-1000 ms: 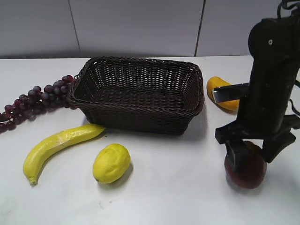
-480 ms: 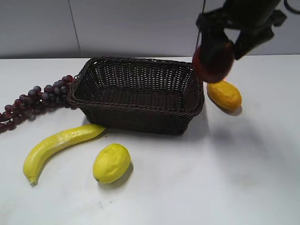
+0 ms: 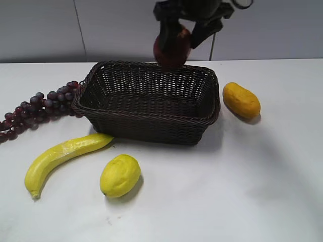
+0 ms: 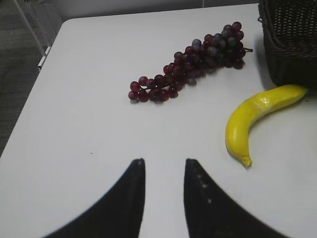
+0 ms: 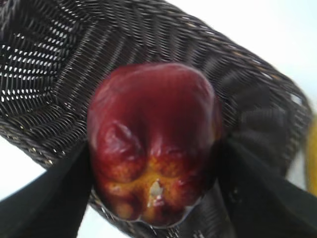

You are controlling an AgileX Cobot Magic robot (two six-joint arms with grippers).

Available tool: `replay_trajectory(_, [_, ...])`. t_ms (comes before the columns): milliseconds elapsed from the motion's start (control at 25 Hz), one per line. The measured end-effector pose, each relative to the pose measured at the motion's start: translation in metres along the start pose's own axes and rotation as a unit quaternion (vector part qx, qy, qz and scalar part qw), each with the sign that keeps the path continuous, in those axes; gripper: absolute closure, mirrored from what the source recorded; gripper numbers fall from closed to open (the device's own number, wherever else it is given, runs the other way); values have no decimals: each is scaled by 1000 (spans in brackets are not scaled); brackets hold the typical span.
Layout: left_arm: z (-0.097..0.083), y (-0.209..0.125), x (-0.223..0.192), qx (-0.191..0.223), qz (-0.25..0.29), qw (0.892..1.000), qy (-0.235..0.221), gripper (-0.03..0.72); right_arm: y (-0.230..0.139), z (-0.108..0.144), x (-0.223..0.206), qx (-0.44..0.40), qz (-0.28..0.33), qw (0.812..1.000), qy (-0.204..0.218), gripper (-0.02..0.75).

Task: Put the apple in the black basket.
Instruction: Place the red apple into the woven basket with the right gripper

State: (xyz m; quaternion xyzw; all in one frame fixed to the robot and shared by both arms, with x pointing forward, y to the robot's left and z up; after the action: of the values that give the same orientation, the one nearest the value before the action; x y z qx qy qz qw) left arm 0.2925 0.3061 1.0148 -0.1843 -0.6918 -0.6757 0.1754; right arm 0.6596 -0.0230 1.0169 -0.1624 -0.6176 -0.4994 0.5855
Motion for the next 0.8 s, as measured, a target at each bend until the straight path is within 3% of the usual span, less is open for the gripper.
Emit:
replay_trajectory(200, [0, 0, 0, 0, 0, 1000, 0, 487, -5, 24, -56, 55, 37, 998, -23, 174])
replay_trajectory(440, [0, 0, 0, 0, 0, 1000, 0, 487, -22, 11, -100, 90, 86, 989, -78, 174])
replay_trajectory(800, [0, 0, 0, 0, 0, 1000, 0, 487, -38, 4, -118, 93, 120, 985, -78, 174])
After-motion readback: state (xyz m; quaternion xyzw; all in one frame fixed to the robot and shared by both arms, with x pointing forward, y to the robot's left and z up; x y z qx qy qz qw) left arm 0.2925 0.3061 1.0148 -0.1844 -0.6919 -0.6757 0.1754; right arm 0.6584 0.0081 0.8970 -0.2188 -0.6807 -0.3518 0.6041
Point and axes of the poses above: a point on each arm's last joint axis where the gripper is mounted, x pointing back along that axis away from the gripper, z along the wrist's bending axis when the last joint is at zero, y = z × x, the point moved 6 cm from there along -x, pointing out along that axis toward the gripper, and after that the axes turned 7 degrees about x, right-handed, at the moved point
